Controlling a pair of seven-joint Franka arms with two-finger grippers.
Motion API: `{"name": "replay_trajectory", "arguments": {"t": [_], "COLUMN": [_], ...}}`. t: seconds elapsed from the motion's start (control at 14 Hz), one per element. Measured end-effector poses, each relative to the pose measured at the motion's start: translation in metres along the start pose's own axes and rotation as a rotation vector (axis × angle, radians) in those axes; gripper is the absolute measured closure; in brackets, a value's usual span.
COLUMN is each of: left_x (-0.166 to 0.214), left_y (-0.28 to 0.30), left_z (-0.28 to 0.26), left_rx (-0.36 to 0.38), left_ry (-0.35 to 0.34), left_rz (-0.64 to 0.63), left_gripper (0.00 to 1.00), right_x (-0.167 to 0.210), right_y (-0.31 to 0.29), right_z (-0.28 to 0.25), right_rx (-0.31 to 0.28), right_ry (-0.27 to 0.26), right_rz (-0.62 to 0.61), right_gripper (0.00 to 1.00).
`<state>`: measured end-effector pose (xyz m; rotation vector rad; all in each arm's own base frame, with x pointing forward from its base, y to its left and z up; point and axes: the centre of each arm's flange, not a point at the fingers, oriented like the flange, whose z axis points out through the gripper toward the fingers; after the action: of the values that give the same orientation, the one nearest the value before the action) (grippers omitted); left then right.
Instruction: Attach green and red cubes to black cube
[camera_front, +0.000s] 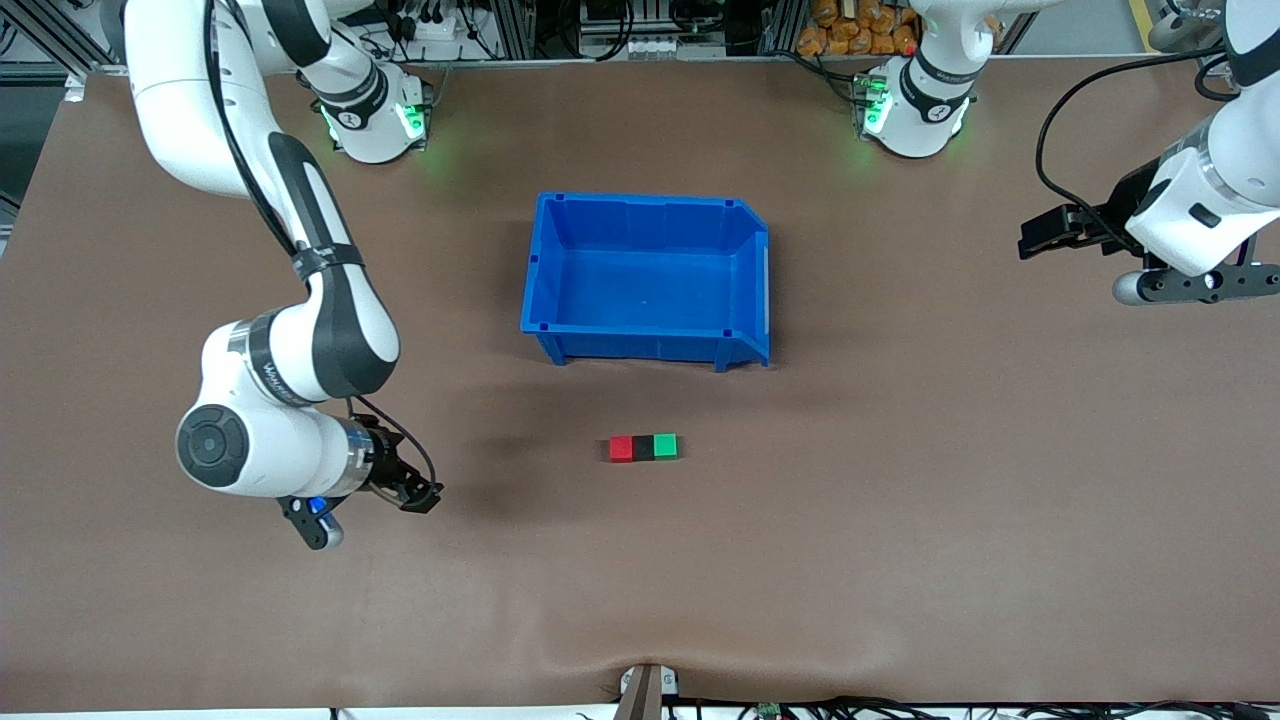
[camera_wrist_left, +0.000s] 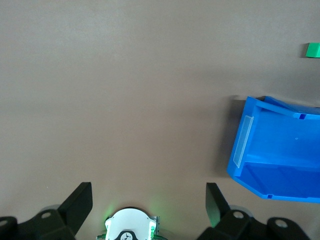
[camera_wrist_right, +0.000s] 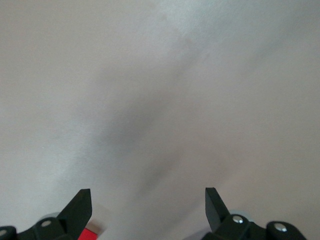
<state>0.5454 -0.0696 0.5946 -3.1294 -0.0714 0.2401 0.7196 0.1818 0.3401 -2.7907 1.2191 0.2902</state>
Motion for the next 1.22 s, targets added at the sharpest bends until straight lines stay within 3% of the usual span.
{"name": "replay_trajectory", "arguments": {"t": [0.72, 1.22], "left_x": [-0.002, -0.002], "left_y": [0.002, 0.0], "left_z": [0.0, -0.002], "left_rx": [0.003, 0.024], "left_ry": [-0.01, -0.003], "left_rz": [-0.003, -0.006], "left_gripper": [0.0, 0.0], "right_x": [0.024, 0.026], "right_y": [0.026, 0.036], "right_z": [-0.032, -0.054], "right_rx": [0.0, -0.031], "right_ry": [-0.004, 0.032], "right_rz": [-0.13, -0.245], "right_gripper": [0.0, 0.0]}}
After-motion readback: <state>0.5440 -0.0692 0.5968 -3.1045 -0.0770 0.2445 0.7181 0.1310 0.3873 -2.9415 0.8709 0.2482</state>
